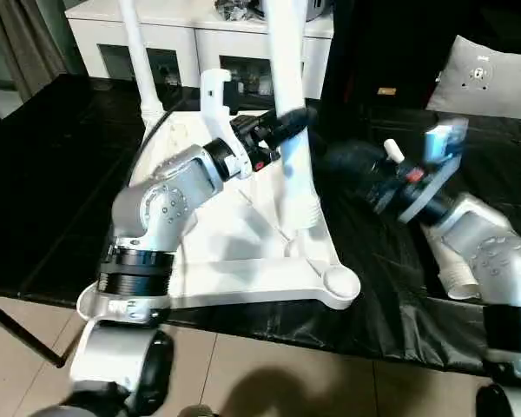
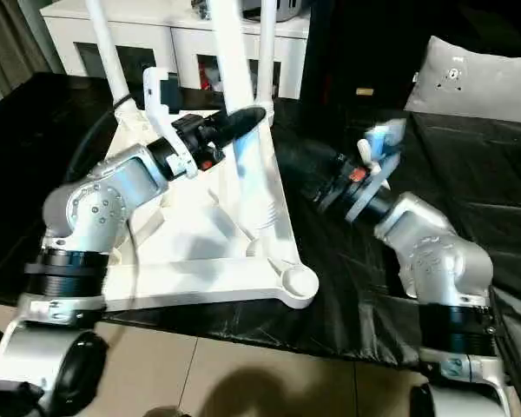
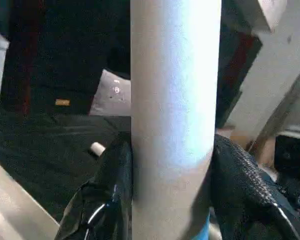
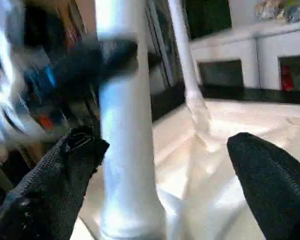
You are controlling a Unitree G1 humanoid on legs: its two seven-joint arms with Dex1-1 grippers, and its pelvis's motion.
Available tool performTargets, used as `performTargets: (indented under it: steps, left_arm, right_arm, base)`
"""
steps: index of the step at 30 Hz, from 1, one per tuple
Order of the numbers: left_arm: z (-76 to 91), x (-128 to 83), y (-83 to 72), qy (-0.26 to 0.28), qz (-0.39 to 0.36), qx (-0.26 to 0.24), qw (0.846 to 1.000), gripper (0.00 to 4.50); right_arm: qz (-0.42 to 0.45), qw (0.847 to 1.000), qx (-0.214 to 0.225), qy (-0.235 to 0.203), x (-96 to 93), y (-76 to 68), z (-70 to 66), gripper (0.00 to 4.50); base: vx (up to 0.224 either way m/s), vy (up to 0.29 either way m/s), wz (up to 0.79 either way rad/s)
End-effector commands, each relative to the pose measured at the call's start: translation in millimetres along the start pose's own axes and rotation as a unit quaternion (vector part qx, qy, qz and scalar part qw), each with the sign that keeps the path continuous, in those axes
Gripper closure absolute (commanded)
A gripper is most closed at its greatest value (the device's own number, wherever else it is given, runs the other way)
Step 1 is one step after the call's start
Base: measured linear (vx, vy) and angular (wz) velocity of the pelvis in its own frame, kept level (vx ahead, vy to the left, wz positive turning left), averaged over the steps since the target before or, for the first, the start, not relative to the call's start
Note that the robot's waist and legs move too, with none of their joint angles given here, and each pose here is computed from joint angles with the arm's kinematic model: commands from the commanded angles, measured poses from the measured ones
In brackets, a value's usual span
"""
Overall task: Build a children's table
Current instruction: Pick table leg
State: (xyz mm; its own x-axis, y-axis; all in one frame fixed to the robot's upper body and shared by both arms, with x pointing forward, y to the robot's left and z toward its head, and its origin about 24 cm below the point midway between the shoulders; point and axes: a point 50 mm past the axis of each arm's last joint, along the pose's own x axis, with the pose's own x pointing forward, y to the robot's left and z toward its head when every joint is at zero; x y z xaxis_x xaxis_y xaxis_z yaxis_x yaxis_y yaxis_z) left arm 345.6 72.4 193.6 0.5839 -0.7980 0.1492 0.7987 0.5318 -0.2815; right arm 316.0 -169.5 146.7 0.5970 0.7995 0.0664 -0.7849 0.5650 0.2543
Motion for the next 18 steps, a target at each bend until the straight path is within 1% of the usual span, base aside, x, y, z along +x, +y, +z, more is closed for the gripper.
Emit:
performTargets:
  steps: [1,4,6,10,11,14,16,18]
  left_arm:
    - [3.0,3.1,-8.8,0.003,-0.023,0.035,0.999,2.65]
    - [0.5,5.9,-17.7,0.011,-0.049,0.068,0.996,2.65]
    - [-1.1,6.6,-22.7,0.017,-0.064,0.088,0.994,2.65]
    - [-4.1,6.8,-25.9,0.023,-0.075,0.104,0.992,2.65]
    - [-4.8,6.8,-26.5,0.025,-0.077,0.107,0.991,2.65]
    - [-7.4,7.3,-30.0,0.030,-0.088,0.121,0.988,2.65]
    - [-8.6,7.6,-32.6,0.032,-0.096,0.124,0.987,2.65]
    - [-9.5,7.8,-34.5,0.033,-0.102,0.126,0.986,2.65]
  right_arm:
    - [0.005,0.999,-0.027,0.020,1.6,3.3,-2.6,0.00]
    - [0.016,0.998,-0.034,0.045,7.3,7.3,-9.6,0.00]
    - [0.028,0.998,-0.030,0.055,10.1,10.6,-13.3,0.00]
    - [0.042,0.996,-0.029,0.073,13.1,13.5,-20.4,0.00]
    - [0.044,0.996,-0.027,0.075,13.5,13.8,-21.7,0.30]
    - [0.047,0.995,-0.023,0.081,14.8,13.9,-24.7,0.43]
    - [0.047,0.995,-0.021,0.083,16.2,13.8,-25.5,0.73]
    - [0.045,0.995,-0.019,0.083,17.4,13.5,-25.7,0.85]
  base:
    - [0.000,0.000,0.00]
    - [0.000,0.000,0.00]
    - [0.000,0.000,0.00]
    - [0.000,0.000,0.00]
    - [0.000,0.000,0.00]
    - [0.000,0.000,0.00]
    - [0.000,0.000,0.00]
    - [0.000,0.000,0.00]
